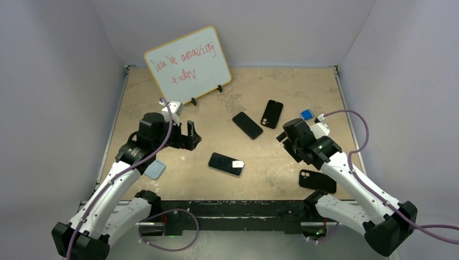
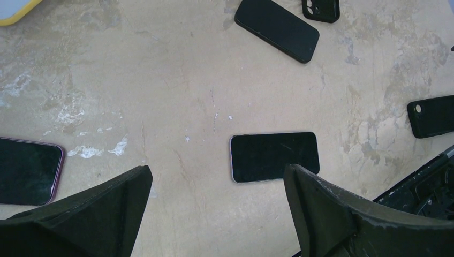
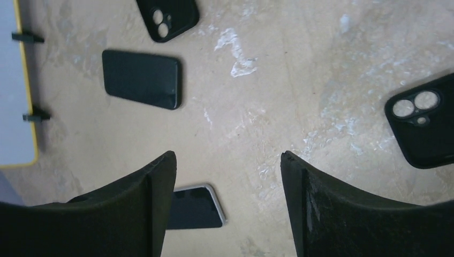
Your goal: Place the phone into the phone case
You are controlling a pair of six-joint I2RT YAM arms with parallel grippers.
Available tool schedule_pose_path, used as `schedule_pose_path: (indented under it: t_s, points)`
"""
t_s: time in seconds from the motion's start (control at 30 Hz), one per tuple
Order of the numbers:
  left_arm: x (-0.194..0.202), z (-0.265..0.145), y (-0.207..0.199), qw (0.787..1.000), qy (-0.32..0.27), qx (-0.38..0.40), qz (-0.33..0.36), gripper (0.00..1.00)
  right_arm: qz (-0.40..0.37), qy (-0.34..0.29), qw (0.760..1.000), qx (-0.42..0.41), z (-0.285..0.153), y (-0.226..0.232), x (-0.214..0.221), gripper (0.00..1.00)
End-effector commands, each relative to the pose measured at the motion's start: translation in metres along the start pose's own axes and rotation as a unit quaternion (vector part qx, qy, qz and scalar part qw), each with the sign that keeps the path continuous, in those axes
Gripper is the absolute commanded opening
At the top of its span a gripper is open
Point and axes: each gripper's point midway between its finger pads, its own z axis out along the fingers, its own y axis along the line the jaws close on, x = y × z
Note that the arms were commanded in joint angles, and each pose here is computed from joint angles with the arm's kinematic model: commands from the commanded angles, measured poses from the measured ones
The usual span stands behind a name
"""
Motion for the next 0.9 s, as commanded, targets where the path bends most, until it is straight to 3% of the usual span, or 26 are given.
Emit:
schedule_pose_path:
  t_s: [0.0,0.27,0.87]
  points:
    - [-0.009,-0.006,0.000,1.000,-0.027,0.000,0.008,1.00,0.052,-0.061,0.993,0.083,-0.001,-0.032,-0.025,0.65]
    - [-0.005,-0.004,0.003,1.000,-0.021,-0.009,0.006,1.00,0.097,-0.041,0.971,0.212,0.028,-0.089,-0.023,0.56]
    - [-0.005,-0.007,0.001,1.000,-0.026,-0.005,0.002,0.99,0.167,-0.019,0.945,0.279,0.058,-0.148,-0.008,0.41]
